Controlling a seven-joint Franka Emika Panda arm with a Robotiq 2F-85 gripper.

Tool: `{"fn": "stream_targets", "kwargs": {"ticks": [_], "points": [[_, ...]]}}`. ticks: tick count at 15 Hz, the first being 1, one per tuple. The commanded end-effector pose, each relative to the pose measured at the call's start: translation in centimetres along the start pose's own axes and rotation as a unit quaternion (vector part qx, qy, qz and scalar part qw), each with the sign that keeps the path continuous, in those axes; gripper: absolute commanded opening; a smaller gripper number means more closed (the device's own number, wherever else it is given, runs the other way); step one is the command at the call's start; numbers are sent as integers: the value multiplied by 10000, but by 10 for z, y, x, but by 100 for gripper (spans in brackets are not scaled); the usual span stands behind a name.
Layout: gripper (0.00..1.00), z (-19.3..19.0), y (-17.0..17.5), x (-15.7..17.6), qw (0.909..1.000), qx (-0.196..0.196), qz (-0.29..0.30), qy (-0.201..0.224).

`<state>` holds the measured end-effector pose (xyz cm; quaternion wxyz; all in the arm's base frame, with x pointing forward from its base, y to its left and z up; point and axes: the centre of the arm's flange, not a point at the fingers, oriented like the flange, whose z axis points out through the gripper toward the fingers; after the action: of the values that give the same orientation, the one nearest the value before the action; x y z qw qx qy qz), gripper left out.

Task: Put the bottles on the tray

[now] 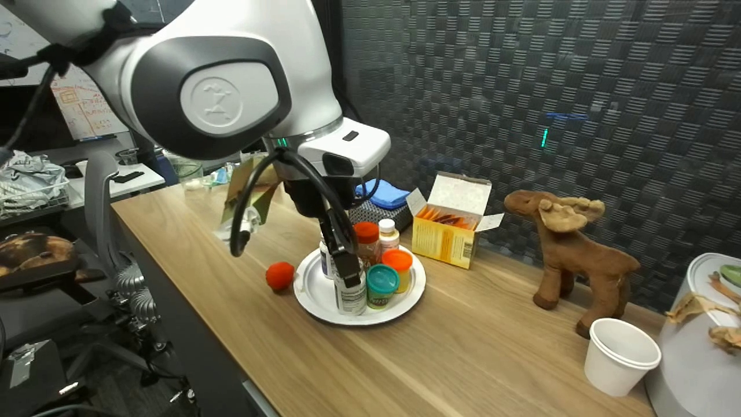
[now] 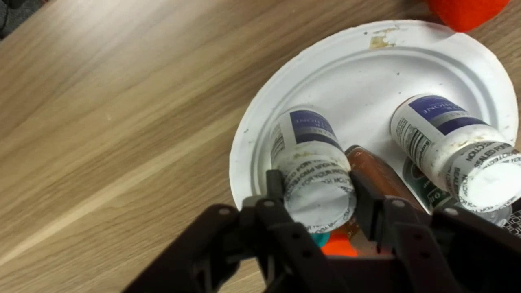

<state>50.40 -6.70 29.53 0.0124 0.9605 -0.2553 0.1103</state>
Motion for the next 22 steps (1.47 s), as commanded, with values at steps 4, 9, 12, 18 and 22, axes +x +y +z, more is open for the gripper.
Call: {"fn": "stream_targets", "kwargs": {"ticks": [4, 9, 12, 18, 22], "points": [[70, 0, -10, 8, 9999, 17, 65, 78], [100, -41, -8, -9, 9999, -90, -62, 3], [100, -75, -15, -29, 9986, -213, -483, 31], [100, -85, -64, -84, 9872, -86, -1553, -351], [100, -53, -91, -99, 9808, -132, -1879, -516]]}}
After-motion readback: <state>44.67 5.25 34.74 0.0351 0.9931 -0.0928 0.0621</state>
